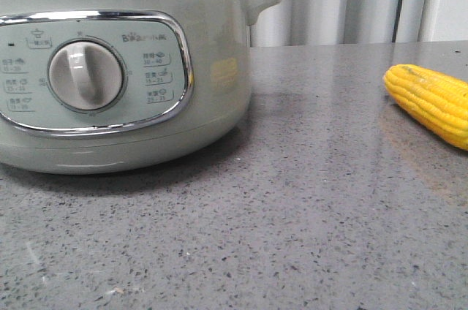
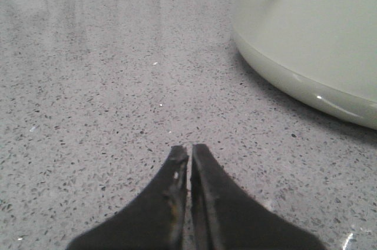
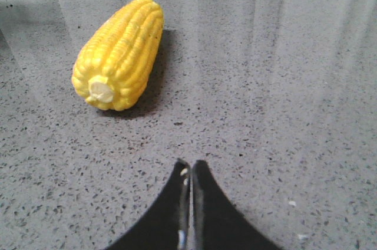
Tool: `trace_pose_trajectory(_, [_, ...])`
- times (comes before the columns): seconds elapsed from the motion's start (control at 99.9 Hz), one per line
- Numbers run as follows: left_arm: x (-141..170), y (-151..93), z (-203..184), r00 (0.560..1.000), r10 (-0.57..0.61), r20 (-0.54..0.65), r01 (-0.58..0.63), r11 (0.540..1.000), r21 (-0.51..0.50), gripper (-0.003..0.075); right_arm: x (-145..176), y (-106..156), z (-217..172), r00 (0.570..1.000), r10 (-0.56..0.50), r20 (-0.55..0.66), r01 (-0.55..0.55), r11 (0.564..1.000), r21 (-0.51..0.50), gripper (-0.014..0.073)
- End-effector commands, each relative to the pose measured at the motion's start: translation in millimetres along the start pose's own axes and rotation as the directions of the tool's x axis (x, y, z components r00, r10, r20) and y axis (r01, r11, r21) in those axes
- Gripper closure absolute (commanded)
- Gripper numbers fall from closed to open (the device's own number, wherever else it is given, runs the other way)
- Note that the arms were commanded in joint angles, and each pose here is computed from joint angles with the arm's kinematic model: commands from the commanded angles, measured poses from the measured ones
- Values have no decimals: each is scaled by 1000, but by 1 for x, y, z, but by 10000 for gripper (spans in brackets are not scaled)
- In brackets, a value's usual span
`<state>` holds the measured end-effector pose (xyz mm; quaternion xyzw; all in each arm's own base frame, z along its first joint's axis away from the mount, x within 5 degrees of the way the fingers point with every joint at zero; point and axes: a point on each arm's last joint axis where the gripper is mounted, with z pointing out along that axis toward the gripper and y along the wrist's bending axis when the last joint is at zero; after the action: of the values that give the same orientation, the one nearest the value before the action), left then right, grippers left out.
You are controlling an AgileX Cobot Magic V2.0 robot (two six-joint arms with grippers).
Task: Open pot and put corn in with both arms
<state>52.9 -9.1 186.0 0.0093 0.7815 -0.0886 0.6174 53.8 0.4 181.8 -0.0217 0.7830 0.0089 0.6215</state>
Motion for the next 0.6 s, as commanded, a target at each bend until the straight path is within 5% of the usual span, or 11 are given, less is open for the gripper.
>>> trace_pose_trajectory(0.0, [4,1,1,999,-9,39,9,1000,3,741,3,0,0,999,1,33,-1,1000,1,666])
trace_pose_trajectory(0.59, [4,1,1,999,-9,39,9,1000,3,741,3,0,0,1000,1,27,-1,1000,2,666])
